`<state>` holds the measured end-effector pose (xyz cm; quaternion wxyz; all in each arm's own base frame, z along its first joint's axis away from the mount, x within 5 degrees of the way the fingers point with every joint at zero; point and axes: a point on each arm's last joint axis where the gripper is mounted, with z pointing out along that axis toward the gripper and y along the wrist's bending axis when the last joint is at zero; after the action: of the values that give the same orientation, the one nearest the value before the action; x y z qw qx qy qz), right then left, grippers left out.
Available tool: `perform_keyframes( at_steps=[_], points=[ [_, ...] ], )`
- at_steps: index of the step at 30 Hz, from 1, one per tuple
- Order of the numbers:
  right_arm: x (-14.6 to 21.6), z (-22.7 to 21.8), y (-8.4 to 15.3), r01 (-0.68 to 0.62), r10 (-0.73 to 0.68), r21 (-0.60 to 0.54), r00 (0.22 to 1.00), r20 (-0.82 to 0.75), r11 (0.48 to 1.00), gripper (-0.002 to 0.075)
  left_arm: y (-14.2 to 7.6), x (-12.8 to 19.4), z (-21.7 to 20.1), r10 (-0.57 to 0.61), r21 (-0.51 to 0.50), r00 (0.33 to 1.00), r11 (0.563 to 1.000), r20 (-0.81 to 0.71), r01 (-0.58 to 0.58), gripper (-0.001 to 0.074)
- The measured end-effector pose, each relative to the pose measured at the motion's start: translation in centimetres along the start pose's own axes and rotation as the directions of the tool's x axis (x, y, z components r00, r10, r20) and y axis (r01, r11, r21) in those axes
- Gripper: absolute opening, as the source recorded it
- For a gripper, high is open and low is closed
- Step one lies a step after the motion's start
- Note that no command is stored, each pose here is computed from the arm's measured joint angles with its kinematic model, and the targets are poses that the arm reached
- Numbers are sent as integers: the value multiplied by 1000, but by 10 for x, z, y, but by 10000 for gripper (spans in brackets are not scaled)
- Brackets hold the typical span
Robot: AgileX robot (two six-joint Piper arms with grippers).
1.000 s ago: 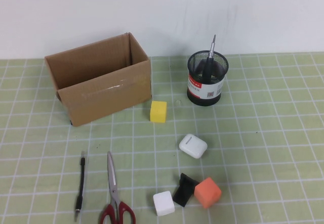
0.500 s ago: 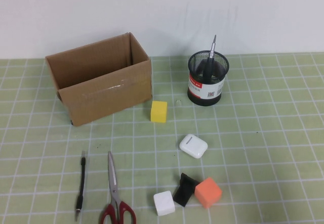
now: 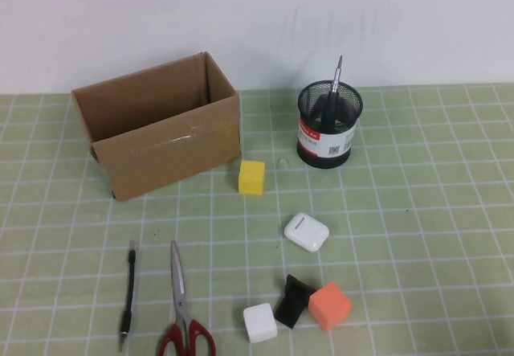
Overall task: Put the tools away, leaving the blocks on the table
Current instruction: Pick up the scissors from the table
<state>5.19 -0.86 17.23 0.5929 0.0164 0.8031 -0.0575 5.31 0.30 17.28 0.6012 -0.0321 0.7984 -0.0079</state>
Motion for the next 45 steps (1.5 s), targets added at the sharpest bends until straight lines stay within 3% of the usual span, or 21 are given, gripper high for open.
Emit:
perform_keyframes(
  at_steps=[37, 41, 45],
  points=[
    [1, 0, 0, 2, -2, 1, 1000, -6, 1000, -8, 0, 0, 0, 0, 1, 1000, 1000, 4, 0, -4],
    [1, 0, 0, 2, -2, 1, 1000, -6, 1000, -8, -2, -8, 0, -27, 22, 996, 999, 85, 25, -4],
    [1, 0, 0, 2, -2, 1, 1000, -6, 1000, -8, -5, -28, -5, -6, 57, 951, 998, 310, -12, -4]
  ],
)
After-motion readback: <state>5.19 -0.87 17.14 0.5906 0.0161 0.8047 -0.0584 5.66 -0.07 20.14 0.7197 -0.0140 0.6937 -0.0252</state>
